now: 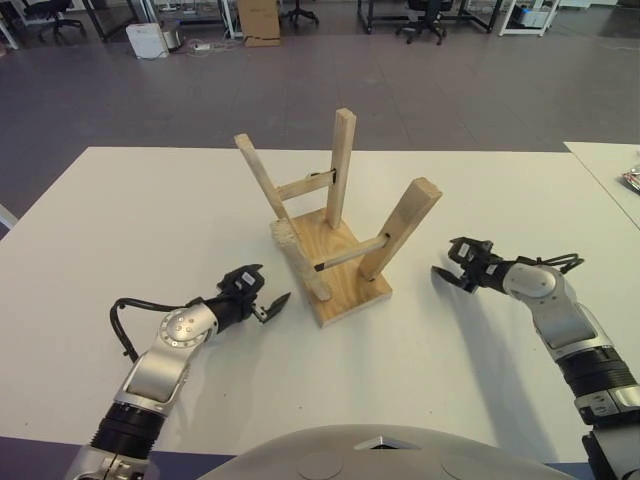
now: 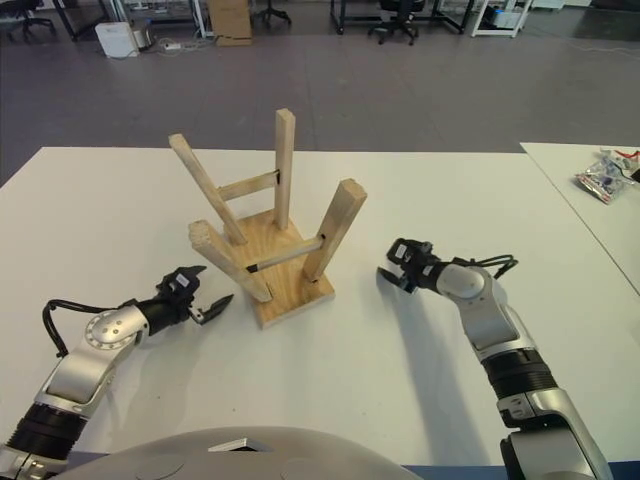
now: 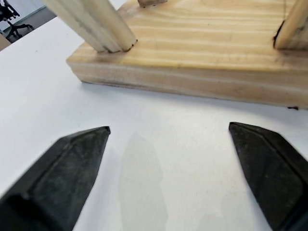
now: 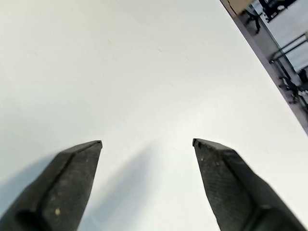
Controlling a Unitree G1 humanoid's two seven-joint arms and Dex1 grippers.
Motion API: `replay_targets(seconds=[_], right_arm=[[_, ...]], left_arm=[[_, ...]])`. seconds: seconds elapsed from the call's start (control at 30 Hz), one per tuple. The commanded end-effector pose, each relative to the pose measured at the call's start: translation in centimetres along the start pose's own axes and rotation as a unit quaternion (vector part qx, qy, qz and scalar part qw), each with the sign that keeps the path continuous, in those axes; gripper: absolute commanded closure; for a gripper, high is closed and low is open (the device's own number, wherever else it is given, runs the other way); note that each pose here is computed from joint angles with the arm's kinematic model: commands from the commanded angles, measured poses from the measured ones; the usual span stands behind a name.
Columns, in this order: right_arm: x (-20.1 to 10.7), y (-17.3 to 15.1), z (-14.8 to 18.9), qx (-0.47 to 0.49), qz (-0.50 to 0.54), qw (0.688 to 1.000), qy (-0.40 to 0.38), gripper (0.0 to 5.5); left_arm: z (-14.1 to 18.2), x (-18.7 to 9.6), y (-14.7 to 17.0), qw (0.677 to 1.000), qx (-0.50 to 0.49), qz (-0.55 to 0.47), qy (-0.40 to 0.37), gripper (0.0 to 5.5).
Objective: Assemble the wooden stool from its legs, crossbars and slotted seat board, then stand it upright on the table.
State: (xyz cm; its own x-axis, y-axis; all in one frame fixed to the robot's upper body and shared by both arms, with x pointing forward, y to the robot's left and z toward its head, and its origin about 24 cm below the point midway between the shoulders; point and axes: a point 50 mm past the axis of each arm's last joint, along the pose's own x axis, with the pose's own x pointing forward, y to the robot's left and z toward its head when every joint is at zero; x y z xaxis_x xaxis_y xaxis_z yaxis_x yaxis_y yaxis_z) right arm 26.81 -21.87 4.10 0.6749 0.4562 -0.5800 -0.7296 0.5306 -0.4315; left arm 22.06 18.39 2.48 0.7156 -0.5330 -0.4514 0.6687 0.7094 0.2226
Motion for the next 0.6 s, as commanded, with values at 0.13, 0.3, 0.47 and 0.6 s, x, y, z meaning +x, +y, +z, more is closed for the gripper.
replay_targets(seconds=[0.13, 0.3, 0.47, 0.6], right_arm=[[1.9, 7.5, 3.5, -0.042, 0.227, 0.969, -0.089, 1.95], [1.3, 8.5, 4.2, -0.016, 0.247, 0.962, -0.112, 1.95], [1.6, 6.4, 4.0, 0.001, 0.175, 0.979, -0.106, 1.95], [2.1, 5.4, 4.2, 0.008, 0.137, 0.985, -0.109, 1.95]], left_arm=[[-0.2, 1.5, -1.2, 0.998, 0.055, -0.022, 0.026, 0.94], [0.2, 1.9, -1.4, 0.998, 0.053, -0.025, 0.012, 0.94], [0.1, 1.4, -1.7, 0.999, 0.033, -0.025, 0.008, 0.94], [-0.6, -0.1, -2.6, 1.000, 0.010, -0.025, 0.014, 0.94]])
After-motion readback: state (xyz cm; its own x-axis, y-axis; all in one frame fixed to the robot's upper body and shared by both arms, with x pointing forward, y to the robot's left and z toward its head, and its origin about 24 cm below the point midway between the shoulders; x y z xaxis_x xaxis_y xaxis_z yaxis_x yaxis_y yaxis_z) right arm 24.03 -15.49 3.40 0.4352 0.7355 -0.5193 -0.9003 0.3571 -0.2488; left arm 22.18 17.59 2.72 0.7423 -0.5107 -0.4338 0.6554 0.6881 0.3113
